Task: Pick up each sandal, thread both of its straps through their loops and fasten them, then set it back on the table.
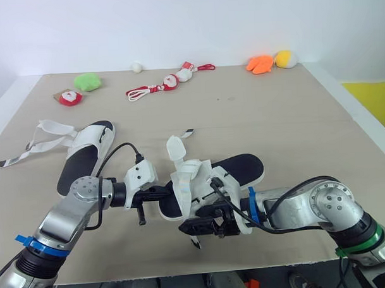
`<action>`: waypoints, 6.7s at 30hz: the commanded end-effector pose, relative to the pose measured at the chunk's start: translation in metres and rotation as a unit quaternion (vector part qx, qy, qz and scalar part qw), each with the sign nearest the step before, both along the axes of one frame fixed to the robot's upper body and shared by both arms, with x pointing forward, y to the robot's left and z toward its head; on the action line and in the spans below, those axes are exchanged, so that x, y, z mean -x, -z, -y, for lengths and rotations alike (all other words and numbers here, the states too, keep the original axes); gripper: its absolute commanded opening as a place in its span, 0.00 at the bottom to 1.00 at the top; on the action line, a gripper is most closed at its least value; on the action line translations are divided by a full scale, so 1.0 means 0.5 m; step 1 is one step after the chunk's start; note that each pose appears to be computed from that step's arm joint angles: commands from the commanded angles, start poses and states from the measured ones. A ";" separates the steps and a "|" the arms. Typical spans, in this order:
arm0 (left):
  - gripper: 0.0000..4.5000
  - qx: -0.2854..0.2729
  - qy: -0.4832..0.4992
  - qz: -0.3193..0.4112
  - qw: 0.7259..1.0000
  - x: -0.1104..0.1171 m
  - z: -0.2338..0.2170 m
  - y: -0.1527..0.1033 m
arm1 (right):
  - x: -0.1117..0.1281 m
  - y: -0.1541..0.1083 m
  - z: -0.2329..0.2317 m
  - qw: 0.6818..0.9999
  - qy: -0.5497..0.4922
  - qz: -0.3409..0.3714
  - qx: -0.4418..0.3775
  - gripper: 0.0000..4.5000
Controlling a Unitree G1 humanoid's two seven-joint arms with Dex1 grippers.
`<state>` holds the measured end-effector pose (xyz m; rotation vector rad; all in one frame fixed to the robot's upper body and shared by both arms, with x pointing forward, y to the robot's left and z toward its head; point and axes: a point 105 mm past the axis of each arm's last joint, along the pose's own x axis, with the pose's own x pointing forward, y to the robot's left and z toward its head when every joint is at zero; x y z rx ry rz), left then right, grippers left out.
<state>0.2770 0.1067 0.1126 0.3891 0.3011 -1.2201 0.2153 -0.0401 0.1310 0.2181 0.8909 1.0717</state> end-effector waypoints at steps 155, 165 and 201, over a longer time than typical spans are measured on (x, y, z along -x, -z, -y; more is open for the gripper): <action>0.00 0.001 -0.031 -0.012 0.999 -0.006 0.014 0.040 | -0.189 -0.149 0.065 0.989 -0.109 0.101 -0.010 0.01; 0.00 0.002 -0.032 -0.012 0.999 -0.005 0.014 0.040 | -0.127 -0.149 0.060 0.977 -0.193 0.086 -0.019 0.01; 0.00 0.005 -0.036 -0.013 0.999 -0.002 0.017 0.044 | -0.140 -0.138 0.044 0.982 -0.187 0.036 0.006 0.01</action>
